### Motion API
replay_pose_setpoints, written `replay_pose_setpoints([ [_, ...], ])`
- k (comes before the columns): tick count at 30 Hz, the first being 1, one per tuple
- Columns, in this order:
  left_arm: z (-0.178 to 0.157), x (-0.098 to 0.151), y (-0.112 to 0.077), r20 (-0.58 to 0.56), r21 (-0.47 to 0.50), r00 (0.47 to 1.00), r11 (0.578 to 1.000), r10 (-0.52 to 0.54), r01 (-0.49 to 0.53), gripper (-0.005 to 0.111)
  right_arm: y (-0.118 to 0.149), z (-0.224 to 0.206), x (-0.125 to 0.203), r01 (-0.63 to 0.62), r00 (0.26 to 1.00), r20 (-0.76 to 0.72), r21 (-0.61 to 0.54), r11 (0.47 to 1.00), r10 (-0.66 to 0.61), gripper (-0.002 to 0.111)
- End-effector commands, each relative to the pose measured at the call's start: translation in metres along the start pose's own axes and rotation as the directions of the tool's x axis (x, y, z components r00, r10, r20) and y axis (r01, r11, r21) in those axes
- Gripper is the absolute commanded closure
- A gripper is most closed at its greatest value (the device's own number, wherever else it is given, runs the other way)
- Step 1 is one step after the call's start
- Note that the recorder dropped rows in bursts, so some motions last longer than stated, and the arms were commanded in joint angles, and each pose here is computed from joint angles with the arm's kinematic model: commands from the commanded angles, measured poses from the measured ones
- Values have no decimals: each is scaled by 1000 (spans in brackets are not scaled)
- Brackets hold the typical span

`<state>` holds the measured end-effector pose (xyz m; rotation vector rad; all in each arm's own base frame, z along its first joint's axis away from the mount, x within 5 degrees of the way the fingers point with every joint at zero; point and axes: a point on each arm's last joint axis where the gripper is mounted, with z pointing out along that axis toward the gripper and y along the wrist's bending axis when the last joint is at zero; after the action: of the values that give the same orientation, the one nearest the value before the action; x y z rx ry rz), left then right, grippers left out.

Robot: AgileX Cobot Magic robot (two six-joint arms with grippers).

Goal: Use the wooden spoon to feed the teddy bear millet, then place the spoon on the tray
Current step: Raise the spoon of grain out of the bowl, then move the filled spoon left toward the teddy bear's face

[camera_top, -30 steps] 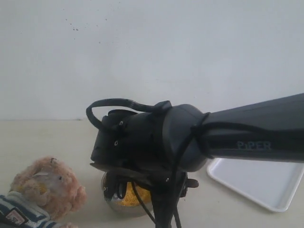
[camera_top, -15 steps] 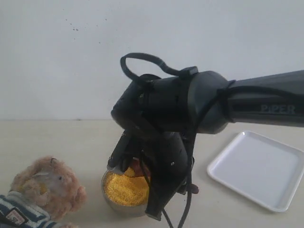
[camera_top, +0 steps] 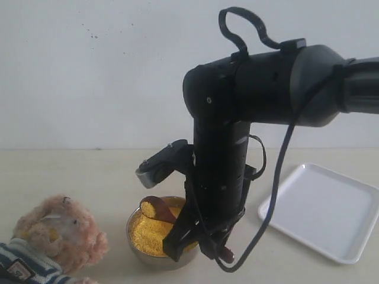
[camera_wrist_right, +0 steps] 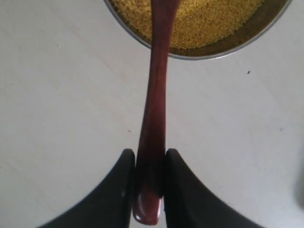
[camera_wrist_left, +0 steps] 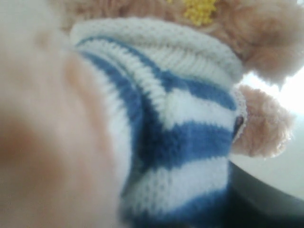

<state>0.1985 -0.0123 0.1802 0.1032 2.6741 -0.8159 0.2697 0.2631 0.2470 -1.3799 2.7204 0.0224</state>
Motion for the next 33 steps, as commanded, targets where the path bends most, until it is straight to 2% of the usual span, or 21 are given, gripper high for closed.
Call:
replay_pose_setpoints([
  [1, -1, 0, -1, 12, 8, 1000, 1000, -4, 4, 101, -8, -14, 4, -25, 999, 46, -59, 998, 28, 109],
  [7, -1, 0, -1, 12, 8, 1000, 1000, -4, 4, 101, -24, -15, 8, -63, 997, 46, -43, 997, 65, 109],
  [12, -1, 0, -1, 12, 8, 1000, 1000, -4, 4, 101, -14, -16, 6, -47, 996, 70, -155, 987, 59, 109],
  [17, -1, 0, -1, 12, 8, 1000, 1000, -4, 4, 101, -24, -15, 9, -37, 998, 46, -47, 998, 39, 109],
  [21, -1, 0, -1, 12, 8, 1000, 1000, -4, 4, 101, -18, -15, 7, -40, 997, 58, -100, 994, 46, 109],
  [25, -1, 0, -1, 12, 8, 1000, 1000, -4, 4, 101, -16, -18, 7, -26, 997, 66, -102, 994, 33, 109],
  [33, -1, 0, -1, 12, 8, 1000, 1000, -4, 4, 101, 7, -31, 7, 92, 992, 87, -22, 996, -90, 109],
])
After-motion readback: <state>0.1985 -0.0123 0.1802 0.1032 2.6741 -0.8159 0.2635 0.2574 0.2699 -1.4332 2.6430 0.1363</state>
